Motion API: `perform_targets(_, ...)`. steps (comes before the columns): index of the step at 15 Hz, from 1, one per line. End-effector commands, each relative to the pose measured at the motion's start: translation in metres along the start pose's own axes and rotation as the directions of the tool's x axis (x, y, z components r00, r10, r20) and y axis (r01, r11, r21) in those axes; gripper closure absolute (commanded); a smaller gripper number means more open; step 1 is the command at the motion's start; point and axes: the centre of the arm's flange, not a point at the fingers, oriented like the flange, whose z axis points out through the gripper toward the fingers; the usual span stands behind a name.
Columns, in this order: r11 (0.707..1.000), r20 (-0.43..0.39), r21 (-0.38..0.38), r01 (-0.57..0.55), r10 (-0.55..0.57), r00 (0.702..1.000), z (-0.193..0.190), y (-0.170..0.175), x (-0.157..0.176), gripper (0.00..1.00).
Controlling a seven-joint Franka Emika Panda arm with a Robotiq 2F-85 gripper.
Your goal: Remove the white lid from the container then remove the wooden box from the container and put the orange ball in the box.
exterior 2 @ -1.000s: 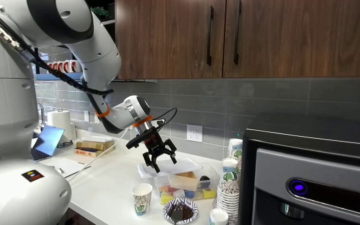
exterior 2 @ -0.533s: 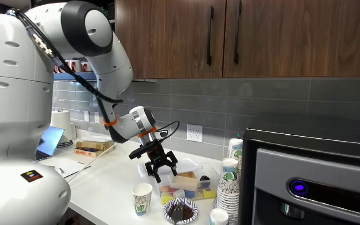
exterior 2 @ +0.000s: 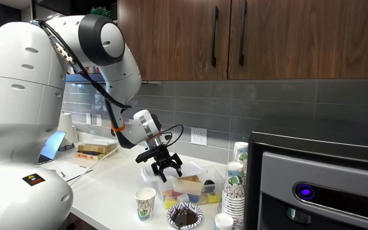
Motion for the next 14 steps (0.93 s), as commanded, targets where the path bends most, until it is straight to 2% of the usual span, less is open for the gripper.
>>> perform_targets(1,1.000,-0.067,0.018,0.005,-0.003,0.998,0.007,-0.009,0.036,0.00)
perform_targets(5,0.999,-0.140,0.033,0.030,-0.025,0.990,-0.001,-0.019,0.062,0.00)
perform_targets(8,0.998,-0.186,0.003,0.059,-0.057,0.981,-0.012,-0.027,0.084,0.00)
perform_targets(10,0.998,-0.195,0.009,0.064,-0.061,0.979,-0.018,-0.029,0.094,0.00)
perform_targets(12,0.997,-0.149,0.030,0.068,-0.063,0.987,-0.016,-0.025,0.098,0.00)
perform_targets(14,0.993,-0.064,0.089,0.083,-0.078,0.995,-0.008,-0.017,0.097,0.00)
